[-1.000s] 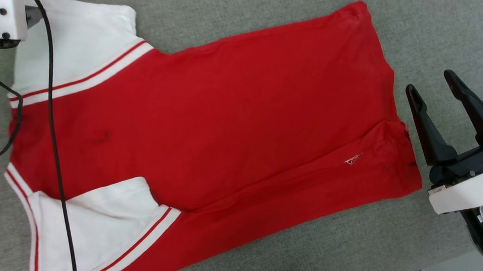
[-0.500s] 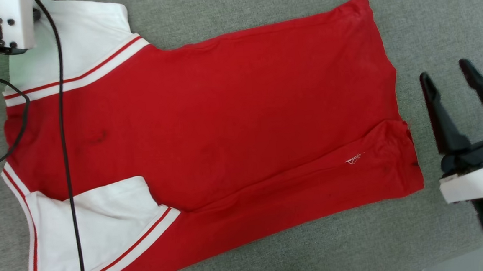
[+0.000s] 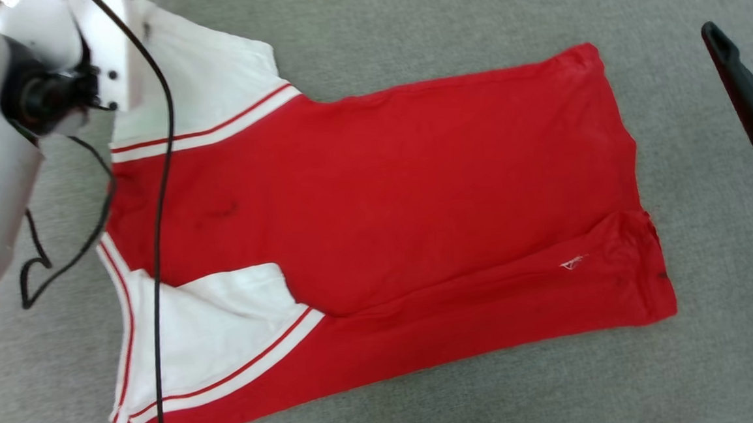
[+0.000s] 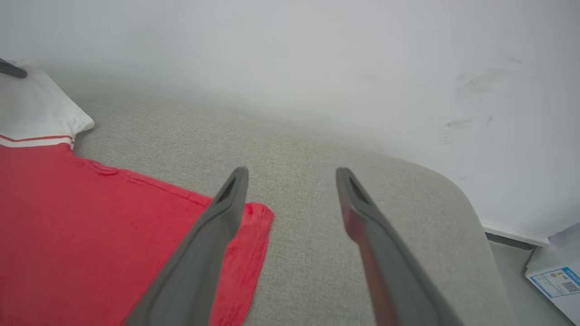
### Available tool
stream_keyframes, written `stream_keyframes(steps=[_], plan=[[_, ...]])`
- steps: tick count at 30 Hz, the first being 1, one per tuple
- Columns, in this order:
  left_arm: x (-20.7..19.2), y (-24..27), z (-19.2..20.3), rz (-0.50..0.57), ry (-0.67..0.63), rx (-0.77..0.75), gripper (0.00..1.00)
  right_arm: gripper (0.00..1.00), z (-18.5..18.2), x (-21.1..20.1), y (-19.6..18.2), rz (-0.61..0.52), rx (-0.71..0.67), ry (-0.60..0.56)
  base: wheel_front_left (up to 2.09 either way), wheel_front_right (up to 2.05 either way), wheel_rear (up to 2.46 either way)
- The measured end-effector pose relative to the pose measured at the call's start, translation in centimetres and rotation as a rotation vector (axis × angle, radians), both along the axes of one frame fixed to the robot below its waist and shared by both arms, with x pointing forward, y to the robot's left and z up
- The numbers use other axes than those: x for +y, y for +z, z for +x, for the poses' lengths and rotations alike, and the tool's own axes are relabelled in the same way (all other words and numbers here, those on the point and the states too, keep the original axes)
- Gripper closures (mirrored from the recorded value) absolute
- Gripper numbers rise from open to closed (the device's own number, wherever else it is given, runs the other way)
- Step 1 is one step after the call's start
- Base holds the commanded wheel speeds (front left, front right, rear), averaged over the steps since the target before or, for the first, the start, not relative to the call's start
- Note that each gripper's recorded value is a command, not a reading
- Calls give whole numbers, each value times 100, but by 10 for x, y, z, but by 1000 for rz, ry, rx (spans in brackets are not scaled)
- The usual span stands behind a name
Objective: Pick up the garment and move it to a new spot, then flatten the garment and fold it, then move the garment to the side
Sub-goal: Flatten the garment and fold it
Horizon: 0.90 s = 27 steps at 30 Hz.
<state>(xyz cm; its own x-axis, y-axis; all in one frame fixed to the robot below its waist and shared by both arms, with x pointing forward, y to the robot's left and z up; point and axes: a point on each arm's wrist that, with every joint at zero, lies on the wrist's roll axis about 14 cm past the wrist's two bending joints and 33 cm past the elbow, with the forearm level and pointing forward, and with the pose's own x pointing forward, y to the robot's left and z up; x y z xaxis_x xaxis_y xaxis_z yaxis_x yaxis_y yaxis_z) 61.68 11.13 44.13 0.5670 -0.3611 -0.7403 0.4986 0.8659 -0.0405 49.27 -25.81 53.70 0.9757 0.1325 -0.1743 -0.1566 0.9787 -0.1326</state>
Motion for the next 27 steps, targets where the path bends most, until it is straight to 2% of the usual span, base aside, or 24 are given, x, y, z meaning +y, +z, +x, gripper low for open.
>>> stream_keyframes(steps=[12, 20, 27], plan=[[1, 45, -28, -25, -79, -148, 100, 0, 18, 11, -62, -107, 598, 101, 0, 0, 0], [-4, 38, -32, -33, -112, -171, 100, 0, 39, 20, -103, -167, 782, 109, 0, 0, 0], [-4, 28, -32, -39, -113, -175, 100, 0, 45, 32, -151, -147, 875, 112, 0, 0, 0]])
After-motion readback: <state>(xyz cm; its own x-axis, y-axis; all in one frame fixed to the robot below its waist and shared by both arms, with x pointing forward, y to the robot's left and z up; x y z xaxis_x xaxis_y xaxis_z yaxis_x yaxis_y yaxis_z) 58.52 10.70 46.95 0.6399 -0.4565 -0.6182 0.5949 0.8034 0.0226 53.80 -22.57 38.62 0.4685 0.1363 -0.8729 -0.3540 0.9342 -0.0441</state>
